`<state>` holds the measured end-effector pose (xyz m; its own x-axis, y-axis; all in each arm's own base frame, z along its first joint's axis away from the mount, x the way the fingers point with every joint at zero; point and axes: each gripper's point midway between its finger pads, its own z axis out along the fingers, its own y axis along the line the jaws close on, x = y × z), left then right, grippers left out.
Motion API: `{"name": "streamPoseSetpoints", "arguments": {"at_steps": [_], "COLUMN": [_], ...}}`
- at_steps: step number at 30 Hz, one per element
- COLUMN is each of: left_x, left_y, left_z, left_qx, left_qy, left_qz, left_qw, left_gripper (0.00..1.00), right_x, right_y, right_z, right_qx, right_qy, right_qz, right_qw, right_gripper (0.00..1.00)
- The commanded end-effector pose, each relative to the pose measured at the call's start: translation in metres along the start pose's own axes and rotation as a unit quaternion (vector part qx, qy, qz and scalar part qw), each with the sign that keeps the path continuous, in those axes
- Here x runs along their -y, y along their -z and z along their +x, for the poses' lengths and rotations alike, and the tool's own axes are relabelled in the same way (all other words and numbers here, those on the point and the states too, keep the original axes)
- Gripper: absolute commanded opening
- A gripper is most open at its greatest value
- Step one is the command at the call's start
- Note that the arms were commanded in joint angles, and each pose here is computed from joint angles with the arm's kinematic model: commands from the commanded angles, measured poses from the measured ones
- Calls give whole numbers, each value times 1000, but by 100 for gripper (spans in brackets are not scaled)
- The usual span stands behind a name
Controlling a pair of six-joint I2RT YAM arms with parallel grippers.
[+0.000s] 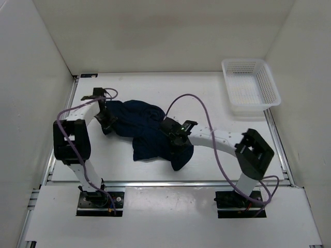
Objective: Fold and stack the shorts
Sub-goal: Flatten the shorts out
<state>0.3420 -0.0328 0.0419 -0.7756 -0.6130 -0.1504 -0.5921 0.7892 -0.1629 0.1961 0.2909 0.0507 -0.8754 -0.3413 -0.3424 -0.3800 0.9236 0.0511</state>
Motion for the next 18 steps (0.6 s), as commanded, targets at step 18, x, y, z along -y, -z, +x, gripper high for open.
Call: {"name": "streamPoseSetpoints", "arguments": {"at_steps": [18], "left_x": [185], "left_y": [331], "left_z": [-18], "left_qx": [279], "left_qy": [-201], "left_qz": [328], "left_qw": [880], "left_gripper": [10], "right_x": [83], "right_y": [269], "right_z": [-129], "right_qx": [347], "right_qy": [-73], "right_qz": [10], "right_qw": [935], "right_gripper": [0]}}
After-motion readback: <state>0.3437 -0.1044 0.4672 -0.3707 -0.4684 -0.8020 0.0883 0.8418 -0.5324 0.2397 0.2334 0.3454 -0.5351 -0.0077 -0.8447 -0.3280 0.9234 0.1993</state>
